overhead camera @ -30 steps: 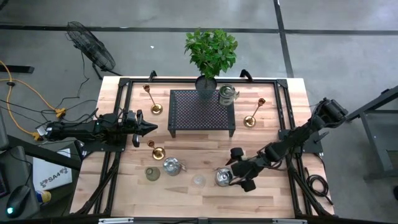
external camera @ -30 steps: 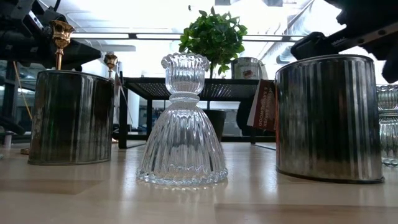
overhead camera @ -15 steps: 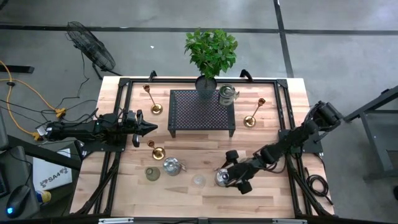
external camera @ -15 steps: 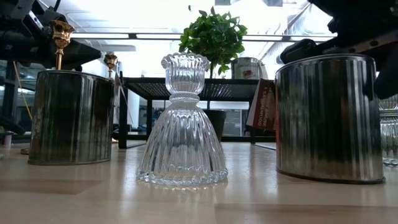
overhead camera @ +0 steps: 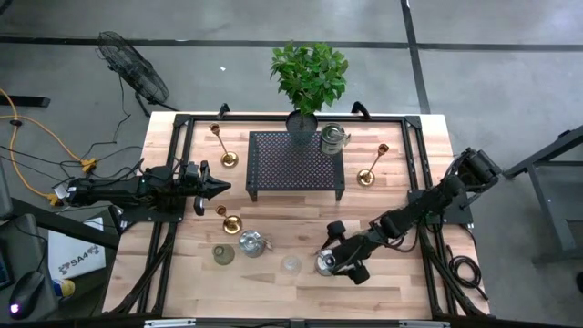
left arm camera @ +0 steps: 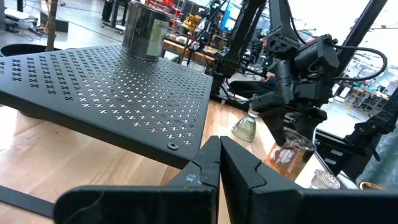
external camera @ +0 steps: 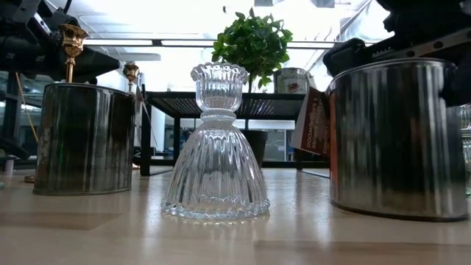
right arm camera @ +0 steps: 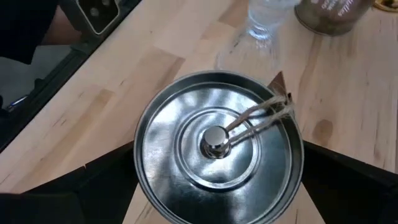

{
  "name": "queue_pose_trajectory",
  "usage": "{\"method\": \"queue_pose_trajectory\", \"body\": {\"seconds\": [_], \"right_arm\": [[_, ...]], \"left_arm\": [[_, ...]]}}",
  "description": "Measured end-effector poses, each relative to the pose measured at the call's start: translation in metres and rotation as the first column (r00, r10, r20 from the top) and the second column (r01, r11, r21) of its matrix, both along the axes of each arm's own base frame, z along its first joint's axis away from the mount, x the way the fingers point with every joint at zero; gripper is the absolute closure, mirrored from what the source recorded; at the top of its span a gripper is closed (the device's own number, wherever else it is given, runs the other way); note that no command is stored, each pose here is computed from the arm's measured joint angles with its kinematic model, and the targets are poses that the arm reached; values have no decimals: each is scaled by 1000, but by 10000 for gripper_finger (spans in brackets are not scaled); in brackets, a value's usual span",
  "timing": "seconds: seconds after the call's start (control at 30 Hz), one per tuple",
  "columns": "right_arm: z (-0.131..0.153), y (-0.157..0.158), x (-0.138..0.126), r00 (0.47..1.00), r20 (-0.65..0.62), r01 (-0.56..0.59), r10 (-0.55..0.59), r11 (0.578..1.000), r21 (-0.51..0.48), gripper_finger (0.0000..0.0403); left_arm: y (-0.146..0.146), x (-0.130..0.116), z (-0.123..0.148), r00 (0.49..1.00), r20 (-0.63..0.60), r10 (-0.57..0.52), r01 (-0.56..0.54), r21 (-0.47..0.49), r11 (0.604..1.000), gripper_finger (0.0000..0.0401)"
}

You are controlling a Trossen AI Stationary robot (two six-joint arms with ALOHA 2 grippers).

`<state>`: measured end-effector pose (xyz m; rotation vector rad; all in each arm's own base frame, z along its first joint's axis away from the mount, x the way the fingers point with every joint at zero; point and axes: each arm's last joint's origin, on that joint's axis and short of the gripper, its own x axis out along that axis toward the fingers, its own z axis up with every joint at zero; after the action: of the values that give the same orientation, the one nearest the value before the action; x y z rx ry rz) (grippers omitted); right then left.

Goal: Pick & Place candle stick holders
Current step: Put the right silver scented candle on the shelf aligned with the other silver scented candle

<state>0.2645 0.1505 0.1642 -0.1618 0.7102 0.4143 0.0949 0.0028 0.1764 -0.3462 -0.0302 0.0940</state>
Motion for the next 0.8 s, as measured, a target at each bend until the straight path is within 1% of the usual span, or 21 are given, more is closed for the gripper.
{"method": "queue_pose_trajectory", "body": {"seconds": [0.37, 0.57, 0.63, 0.8], "right_arm": [[-7, 2, 4, 1000, -3, -21, 21, 1000, 12, 8], [-7, 2, 4, 1000, -2, -16, 16, 1000, 12, 43], [-7, 0, 5, 1000, -2, -4, 4, 1000, 12, 54], [-7, -2, 5, 998, -17, 63, -63, 998, 17, 53]], "left_arm": [[0, 0, 0, 1000, 0, 0, 0, 0, 1000, 399], [0, 0, 0, 1000, 0, 0, 0, 0, 1000, 399], [0, 0, 0, 1000, 0, 0, 0, 0, 1000, 399], [0, 0, 0, 1000, 0, 0, 0, 0, 1000, 399]]}}
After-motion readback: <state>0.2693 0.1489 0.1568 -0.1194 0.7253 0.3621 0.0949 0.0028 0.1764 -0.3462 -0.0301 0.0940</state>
